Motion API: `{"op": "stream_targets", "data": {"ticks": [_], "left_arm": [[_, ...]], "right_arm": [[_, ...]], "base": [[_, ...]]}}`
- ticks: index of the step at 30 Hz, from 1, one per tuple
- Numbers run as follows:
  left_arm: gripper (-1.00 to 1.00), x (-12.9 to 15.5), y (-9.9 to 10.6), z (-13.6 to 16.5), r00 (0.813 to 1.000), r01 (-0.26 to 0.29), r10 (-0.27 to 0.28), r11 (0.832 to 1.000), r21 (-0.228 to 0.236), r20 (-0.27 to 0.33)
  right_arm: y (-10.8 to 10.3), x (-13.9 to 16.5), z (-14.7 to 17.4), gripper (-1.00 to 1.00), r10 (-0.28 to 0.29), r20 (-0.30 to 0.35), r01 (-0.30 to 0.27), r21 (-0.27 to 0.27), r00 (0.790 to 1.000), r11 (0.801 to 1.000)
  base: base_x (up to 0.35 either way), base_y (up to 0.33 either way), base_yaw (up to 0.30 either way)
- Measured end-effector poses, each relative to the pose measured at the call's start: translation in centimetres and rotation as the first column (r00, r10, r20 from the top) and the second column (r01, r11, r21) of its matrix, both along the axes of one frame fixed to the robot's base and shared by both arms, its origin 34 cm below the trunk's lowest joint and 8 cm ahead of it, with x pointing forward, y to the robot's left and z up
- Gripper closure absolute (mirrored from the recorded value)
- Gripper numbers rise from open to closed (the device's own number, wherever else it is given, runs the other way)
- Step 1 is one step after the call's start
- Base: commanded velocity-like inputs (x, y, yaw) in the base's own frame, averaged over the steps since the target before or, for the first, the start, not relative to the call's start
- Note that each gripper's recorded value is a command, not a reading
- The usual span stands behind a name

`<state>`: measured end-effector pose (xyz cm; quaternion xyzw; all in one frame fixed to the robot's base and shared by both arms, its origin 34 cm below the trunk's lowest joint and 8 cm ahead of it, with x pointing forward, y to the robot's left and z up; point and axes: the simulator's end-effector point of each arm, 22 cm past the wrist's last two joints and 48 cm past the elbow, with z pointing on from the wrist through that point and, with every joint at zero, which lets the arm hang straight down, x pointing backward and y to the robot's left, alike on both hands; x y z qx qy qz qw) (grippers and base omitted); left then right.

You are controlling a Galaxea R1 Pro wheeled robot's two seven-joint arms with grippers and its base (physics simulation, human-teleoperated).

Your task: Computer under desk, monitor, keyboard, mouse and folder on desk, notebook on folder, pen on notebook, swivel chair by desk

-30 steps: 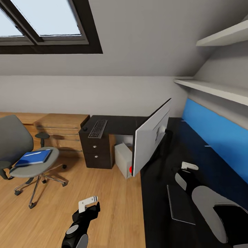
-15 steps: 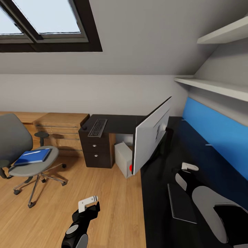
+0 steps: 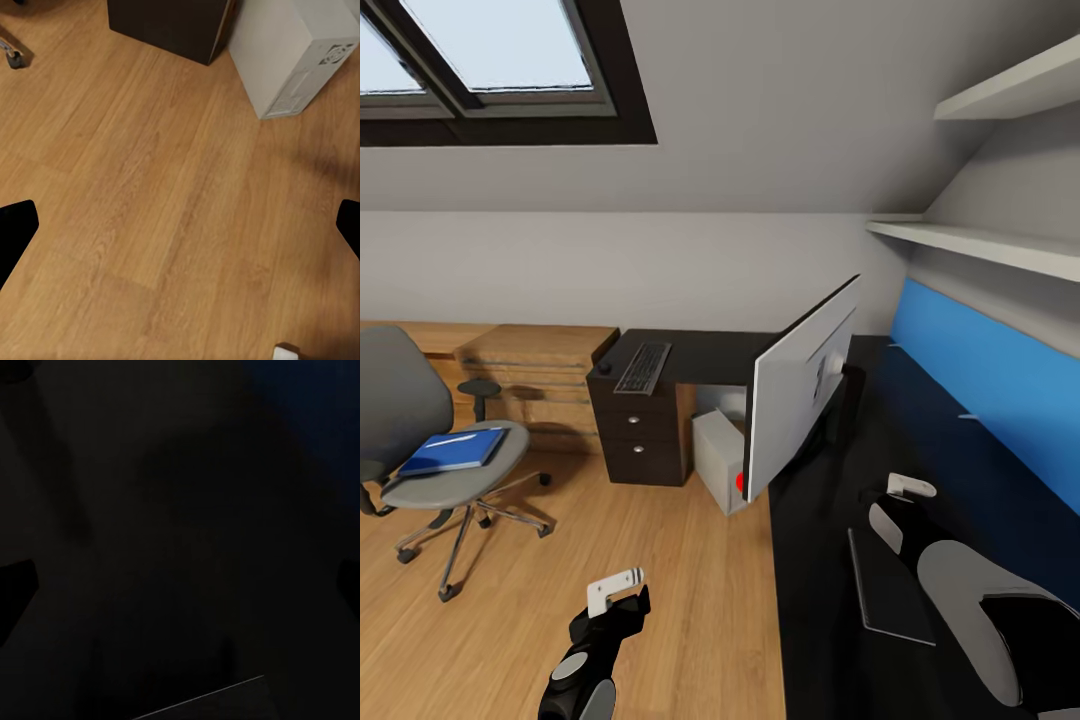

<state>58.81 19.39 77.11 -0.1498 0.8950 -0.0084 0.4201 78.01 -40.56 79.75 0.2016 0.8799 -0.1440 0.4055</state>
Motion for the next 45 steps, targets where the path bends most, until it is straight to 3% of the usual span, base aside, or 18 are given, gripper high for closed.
{"op": "stream_targets", "data": {"ticks": [29, 45], "left_arm": [[-1.0, 0.0, 0.0, -4.6, 1.0, 0.0, 0.0, 1.0, 0.003, -0.001], [-1.0, -0.1, 0.1, -4.9, 1.0, 0.002, -0.002, 1.0, 0.006, -0.009]], "right_arm": [[0.0, 0.1, -4.5, -1.0, 0.002, 0.0, -0.002, -0.002, 1.0, 1.0], [0.0, -0.5, -5.2, -1.0, 0.002, -0.026, -0.002, -0.002, 1.0, 1.0]], "base": [[0.0, 0.0, 0.0], [0.0, 0.0, 0.0]]}}
